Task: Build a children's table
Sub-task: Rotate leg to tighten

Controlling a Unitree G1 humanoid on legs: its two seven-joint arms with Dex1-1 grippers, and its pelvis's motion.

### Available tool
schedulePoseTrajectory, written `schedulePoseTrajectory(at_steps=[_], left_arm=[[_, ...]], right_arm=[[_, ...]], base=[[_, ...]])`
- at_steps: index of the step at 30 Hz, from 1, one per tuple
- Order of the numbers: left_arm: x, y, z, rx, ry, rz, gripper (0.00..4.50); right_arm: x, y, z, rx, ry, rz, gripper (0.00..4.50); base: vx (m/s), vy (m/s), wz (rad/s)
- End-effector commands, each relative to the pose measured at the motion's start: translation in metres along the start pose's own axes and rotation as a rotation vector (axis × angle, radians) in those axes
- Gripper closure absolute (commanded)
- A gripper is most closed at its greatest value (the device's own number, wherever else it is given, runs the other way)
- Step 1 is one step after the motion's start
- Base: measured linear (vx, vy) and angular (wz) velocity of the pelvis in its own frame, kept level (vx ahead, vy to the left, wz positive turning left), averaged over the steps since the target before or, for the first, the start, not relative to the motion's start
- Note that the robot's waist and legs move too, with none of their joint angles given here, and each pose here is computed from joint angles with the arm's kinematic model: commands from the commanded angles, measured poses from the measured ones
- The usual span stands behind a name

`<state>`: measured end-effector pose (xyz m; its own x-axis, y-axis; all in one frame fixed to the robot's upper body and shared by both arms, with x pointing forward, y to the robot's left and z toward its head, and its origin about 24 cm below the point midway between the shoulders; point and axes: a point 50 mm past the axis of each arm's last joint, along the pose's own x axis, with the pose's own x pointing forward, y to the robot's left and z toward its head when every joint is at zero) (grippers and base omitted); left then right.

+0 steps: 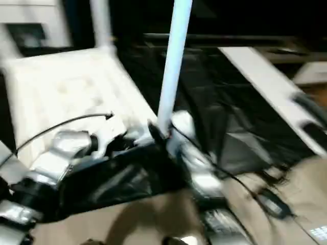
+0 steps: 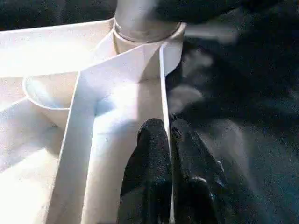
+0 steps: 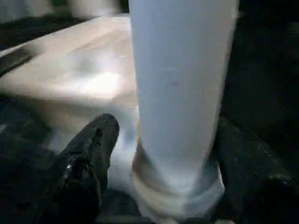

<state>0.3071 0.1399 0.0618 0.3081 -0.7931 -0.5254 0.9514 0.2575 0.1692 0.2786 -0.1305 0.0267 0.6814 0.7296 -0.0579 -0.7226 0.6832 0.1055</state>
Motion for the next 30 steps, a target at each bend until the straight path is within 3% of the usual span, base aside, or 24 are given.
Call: schedulePoseTrajectory(at_steps=[1,4,6,8,12,18,20,22,24,25,27,29,30], left_arm=[[0.001,-0.007,-0.006,-0.026,-0.022,-0.060,4.50],[-0.005,-0.010,-0.008,-0.027,-0.042,-0.105,4.50],[-0.012,-0.016,-0.013,-0.036,-0.046,-0.171,4.50],[-0.013,-0.017,-0.015,-0.039,-0.041,-0.182,4.50],[-0.022,-0.023,-0.020,-0.059,-0.050,-0.233,4.50],[-0.028,-0.028,-0.020,-0.019,-0.063,-0.199,4.50],[-0.030,-0.030,-0.018,-0.038,-0.100,-0.181,3.95],[-0.032,-0.033,-0.016,-0.055,-0.133,-0.168,3.95],[-0.034,-0.036,-0.011,-0.057,-0.177,-0.117,3.67],[-0.036,-0.037,-0.005,-0.044,-0.234,-0.019,3.54],[-0.038,-0.037,-0.003,-0.058,-0.256,0.063,3.52],[-0.044,-0.032,-0.005,-0.131,-0.292,0.379,3.40],[-0.047,-0.031,-0.011,-0.264,-0.320,0.596,3.23]], right_arm=[[-0.016,0.017,0.012,0.022,-0.020,0.242,1.11],[-0.044,0.010,0.019,0.025,-0.001,0.290,1.11],[-0.073,-0.004,0.029,0.022,0.034,0.281,1.11],[-0.077,-0.006,0.031,0.024,0.038,0.275,1.11],[-0.101,-0.028,0.049,-0.011,0.042,0.152,1.11],[-0.101,-0.032,0.046,-0.040,0.081,0.018,1.11],[-0.098,-0.032,0.041,-0.027,0.084,-0.037,1.05],[-0.096,-0.033,0.036,0.009,0.082,-0.089,0.80],[-0.096,-0.035,0.031,0.002,0.091,-0.165,0.73],[-0.096,-0.034,0.027,0.007,0.100,-0.219,0.68],[-0.095,-0.032,0.027,0.003,0.091,-0.238,0.55],[-0.094,-0.030,0.029,-0.030,0.058,-0.348,0.34],[-0.092,-0.028,0.025,-0.037,0.081,-0.408,0.31]], base=[[0.075,-0.045,0.12],[0.064,-0.024,-0.01],[0.000,0.000,0.00],[0.000,0.000,0.00],[0.000,0.000,0.00],[0.000,0.000,0.00],[0.000,0.000,0.00],[0.000,0.000,0.00],[0.000,0.000,0.00],[0.000,0.000,0.00],[0.000,0.000,0.00],[0.000,0.000,0.00],[0.000,0.000,0.00]])
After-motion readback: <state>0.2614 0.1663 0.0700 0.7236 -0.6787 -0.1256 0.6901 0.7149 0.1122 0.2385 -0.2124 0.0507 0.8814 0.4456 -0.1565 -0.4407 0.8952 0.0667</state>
